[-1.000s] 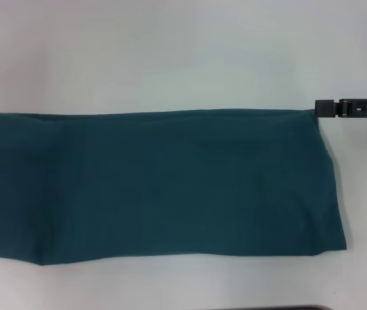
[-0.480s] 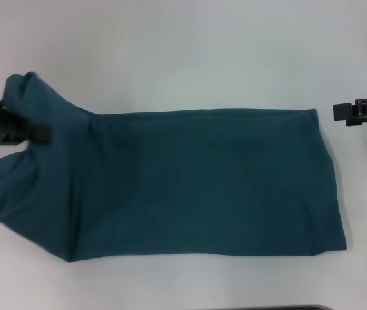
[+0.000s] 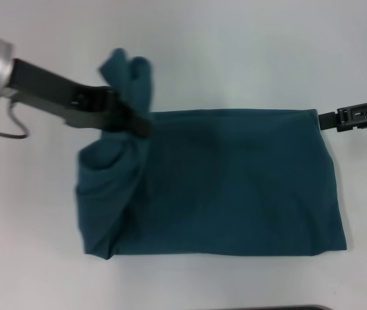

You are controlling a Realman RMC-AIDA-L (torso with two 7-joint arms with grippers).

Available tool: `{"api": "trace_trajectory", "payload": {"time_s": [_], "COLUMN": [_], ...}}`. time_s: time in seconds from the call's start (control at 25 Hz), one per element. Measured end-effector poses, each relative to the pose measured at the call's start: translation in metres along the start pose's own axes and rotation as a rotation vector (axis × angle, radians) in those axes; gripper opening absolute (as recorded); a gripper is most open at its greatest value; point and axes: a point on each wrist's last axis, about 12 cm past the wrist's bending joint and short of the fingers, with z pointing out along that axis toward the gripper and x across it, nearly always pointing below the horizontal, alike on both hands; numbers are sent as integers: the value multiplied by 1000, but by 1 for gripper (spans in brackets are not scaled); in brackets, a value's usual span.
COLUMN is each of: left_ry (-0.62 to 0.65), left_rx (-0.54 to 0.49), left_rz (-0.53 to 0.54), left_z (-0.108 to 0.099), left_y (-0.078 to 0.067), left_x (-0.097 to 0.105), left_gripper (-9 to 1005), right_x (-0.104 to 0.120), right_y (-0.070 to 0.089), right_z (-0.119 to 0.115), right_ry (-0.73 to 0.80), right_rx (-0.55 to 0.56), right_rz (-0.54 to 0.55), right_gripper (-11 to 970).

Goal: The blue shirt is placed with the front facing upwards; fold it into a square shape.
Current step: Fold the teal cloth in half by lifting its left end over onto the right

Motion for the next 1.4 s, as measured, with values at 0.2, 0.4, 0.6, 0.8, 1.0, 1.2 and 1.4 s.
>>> {"api": "trace_trajectory", "payload": {"time_s": [0.2,0.4,0.6,0.8,1.0,1.2,1.4], "left_ry": [27,36,20,21,41,28,12], "left_rx": [31,84,152,164,145,139,170], "left_rz": [40,81,132,142,97,77,78], "left_z": [23,42,55,73,96,103,103], "left_y": [-18,-38,-59,-68,-59,-52,-53], "left_x": [-12,-20,-29,-36,-36,-38,-38], "left_gripper": [70,70,71,71,71,71,71], "right_x": [1,0,-4,-9,-10,-11,-10], "right_y": [-1,-2,0,2,2,2,2], "right_z": [1,2,4,6,6,6,7], "right_ry": [-3,-6,-10,-9,-11,-12,-12], "right_rx": [3,6,7,7,13,14,13], "right_rz": [5,1,-8,-14,-17,-18,-16], "right_gripper": [895,891,886,882,877,872,868]}}
